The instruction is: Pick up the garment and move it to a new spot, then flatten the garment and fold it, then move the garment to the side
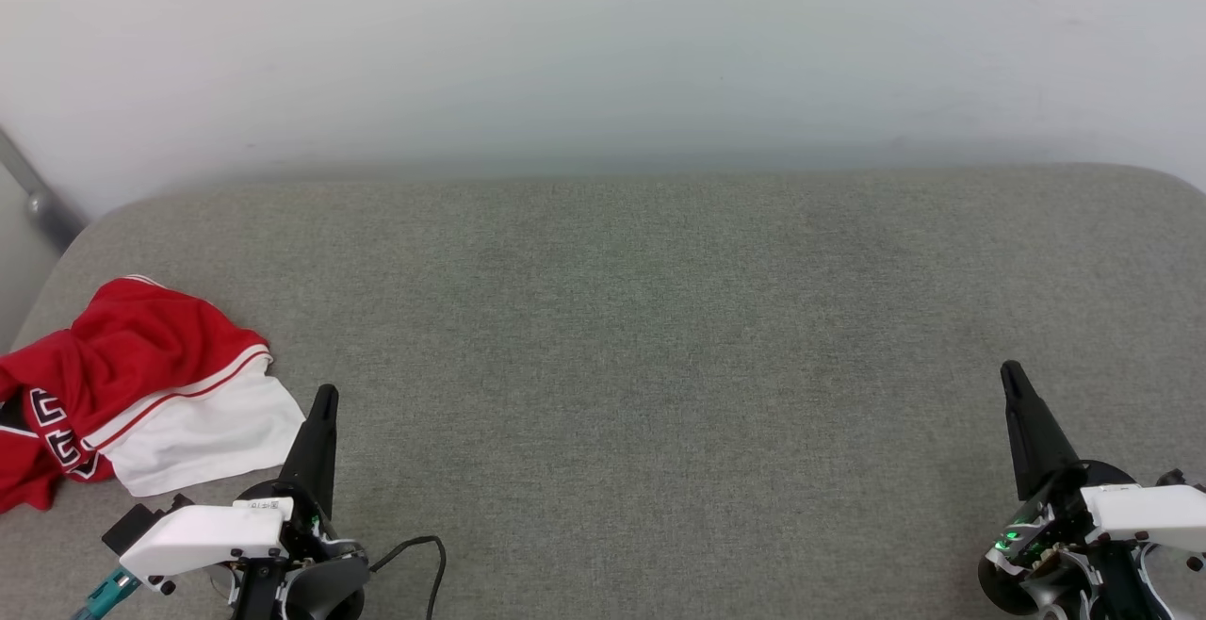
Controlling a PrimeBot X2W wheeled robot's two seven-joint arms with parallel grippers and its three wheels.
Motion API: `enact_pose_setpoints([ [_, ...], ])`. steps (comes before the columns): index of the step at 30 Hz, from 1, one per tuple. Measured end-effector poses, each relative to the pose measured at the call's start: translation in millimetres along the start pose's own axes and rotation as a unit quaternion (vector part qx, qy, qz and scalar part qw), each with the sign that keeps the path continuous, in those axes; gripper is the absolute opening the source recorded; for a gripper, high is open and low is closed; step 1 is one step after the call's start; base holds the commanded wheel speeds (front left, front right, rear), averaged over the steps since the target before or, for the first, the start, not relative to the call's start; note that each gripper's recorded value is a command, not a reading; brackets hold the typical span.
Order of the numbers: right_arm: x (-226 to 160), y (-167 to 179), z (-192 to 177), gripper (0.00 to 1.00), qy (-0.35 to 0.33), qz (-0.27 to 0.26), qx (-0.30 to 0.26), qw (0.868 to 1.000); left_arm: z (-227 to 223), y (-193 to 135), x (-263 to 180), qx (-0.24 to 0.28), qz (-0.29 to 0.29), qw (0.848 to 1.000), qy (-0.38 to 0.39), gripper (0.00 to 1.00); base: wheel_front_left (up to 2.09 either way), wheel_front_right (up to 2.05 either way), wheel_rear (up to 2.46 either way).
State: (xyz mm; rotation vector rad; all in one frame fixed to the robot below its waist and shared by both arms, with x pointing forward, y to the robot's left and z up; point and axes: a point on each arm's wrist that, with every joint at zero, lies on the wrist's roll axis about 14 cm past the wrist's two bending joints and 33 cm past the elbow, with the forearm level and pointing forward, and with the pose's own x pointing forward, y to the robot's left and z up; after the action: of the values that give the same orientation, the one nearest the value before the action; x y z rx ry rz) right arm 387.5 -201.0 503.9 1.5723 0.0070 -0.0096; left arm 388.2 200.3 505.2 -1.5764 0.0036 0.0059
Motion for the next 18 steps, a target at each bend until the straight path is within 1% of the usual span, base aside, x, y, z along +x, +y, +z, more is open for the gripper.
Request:
enact_pose_setpoints([
  [18,0.0,0.0,0.0,0.00,0.000,0.000,0.000,1.000,0.0,0.0,0.0,0.000,0.000,1.000,0.000,0.00,0.00,0.00,0.00],
])
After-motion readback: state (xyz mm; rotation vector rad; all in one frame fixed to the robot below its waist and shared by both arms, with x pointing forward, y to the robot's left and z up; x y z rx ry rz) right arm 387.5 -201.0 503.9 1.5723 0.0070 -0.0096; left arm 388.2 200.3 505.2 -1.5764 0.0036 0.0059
